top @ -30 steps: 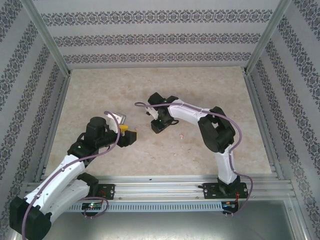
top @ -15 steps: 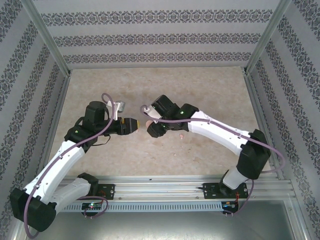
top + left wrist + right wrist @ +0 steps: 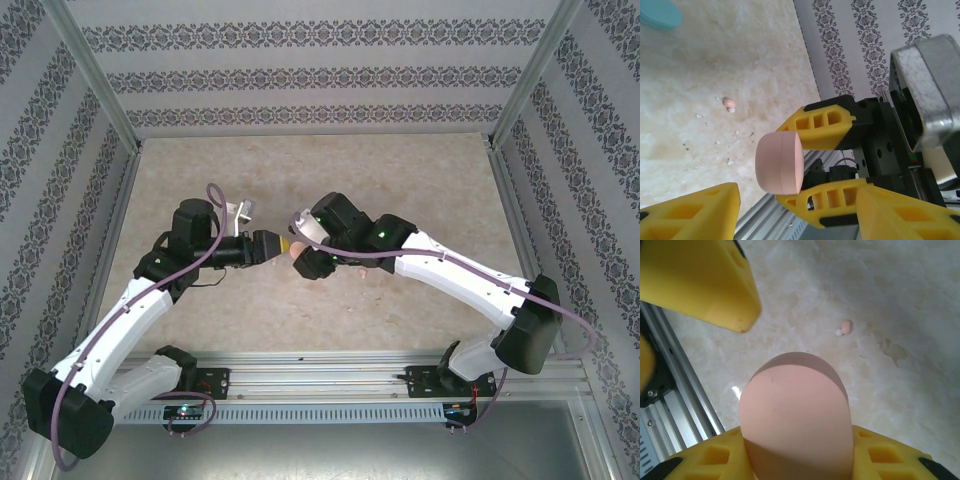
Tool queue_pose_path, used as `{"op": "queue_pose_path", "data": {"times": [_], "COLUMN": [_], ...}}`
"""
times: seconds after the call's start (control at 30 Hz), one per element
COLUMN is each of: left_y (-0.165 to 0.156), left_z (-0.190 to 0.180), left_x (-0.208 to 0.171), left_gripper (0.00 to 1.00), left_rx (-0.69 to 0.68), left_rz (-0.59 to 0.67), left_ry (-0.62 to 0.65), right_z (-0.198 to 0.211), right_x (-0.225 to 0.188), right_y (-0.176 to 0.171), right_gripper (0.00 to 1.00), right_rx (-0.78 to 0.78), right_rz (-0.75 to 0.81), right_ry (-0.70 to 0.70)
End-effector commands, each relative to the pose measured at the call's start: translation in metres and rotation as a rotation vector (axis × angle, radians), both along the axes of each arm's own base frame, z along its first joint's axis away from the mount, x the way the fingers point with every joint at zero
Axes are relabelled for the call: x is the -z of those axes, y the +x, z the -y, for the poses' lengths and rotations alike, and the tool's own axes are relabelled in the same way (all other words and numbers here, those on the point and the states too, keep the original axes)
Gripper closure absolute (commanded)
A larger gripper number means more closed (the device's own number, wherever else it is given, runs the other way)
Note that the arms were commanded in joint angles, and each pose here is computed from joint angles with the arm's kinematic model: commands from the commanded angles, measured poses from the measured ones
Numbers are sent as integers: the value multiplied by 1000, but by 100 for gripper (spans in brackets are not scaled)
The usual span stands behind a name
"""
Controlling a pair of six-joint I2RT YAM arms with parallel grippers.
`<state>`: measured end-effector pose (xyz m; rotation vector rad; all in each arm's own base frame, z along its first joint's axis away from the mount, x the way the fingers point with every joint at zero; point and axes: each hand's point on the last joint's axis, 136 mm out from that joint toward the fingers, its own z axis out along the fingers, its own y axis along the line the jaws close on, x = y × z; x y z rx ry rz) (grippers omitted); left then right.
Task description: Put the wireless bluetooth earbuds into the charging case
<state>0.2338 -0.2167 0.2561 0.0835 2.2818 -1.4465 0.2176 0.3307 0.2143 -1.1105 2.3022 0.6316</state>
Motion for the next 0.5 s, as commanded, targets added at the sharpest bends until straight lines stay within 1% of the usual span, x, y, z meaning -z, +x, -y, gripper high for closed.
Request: {"op": "queue_pose_path", "data": {"times": [0.0, 0.17, 0.47], "left_y": [-1, -1, -3], "left_z": [9, 14, 21], "left_x": [-6, 1, 6], "left_gripper": [41, 41, 49], "left_rx": [31, 43, 68], "left_rz": [-5, -24, -65], "left_ry": [-56, -52, -93], "right_z": [-7, -11, -11], "right_x": [-16, -22, -30], "right_y": [-7, -11, -14], "right_gripper": [75, 75, 75], "right_rx": [-28, -44, -46], "right_rz": [8, 11, 13], "right_ry": [43, 55, 80]}}
